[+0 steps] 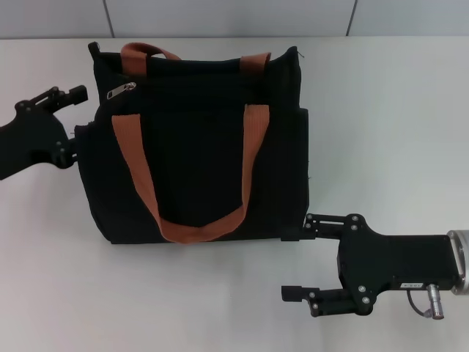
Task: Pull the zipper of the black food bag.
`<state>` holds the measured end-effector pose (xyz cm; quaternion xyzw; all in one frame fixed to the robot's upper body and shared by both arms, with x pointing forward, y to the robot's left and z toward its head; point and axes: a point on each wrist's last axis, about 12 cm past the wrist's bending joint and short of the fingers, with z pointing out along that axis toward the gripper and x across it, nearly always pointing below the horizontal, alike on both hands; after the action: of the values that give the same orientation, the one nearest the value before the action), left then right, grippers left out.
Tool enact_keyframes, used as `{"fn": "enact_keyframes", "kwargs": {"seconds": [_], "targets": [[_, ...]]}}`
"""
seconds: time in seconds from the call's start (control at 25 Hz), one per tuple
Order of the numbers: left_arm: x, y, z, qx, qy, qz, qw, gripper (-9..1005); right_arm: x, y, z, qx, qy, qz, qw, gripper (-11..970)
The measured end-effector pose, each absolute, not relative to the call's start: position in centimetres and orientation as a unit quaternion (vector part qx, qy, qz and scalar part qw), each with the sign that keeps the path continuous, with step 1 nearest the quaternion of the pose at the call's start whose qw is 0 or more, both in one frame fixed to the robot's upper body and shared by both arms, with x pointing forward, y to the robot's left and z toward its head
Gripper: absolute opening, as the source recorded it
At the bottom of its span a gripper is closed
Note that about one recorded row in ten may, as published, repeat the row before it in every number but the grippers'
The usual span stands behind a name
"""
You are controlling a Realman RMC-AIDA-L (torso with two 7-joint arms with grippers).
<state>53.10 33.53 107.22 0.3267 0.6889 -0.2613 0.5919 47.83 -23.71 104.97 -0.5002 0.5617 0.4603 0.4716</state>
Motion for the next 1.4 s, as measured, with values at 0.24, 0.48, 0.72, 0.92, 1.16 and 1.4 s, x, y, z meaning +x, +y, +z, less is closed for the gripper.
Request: {"fn": "enact_keyframes", "kwargs": {"seconds": [0.24,0.48,0.72,0.92,1.16,1.4], "targets": [[53.5,33.3,107.7,0.326,0.679,-0.263,0.603,731,47.9,-23.7,105.0,-0.499,0.561,0.46,0.473,711],[53.3,32.9,108.3,0.321,0.657,-0.283,0.621,608,48.2,-23.7,105.6,-0.487,0.552,0.463,0.494,708],[52.8,33.1,108.9,0.307,0.632,-0.292,0.649,389,48.6,-23.7,106.8,-0.449,0.534,0.483,0.529,704],[52.1,32.4,108.6,0.306,0.609,-0.281,0.676,171,49.8,-23.4,108.9,-0.378,0.525,0.542,0.537,701],[51.6,31.7,108.4,0.307,0.593,-0.268,0.694,18,53.0,-22.4,112.0,-0.309,0.559,0.624,0.451,697],[52.3,31.0,108.9,0.312,0.58,-0.272,0.702,19,56.4,-20.7,114.7,-0.274,0.605,0.641,0.384,694]]}}
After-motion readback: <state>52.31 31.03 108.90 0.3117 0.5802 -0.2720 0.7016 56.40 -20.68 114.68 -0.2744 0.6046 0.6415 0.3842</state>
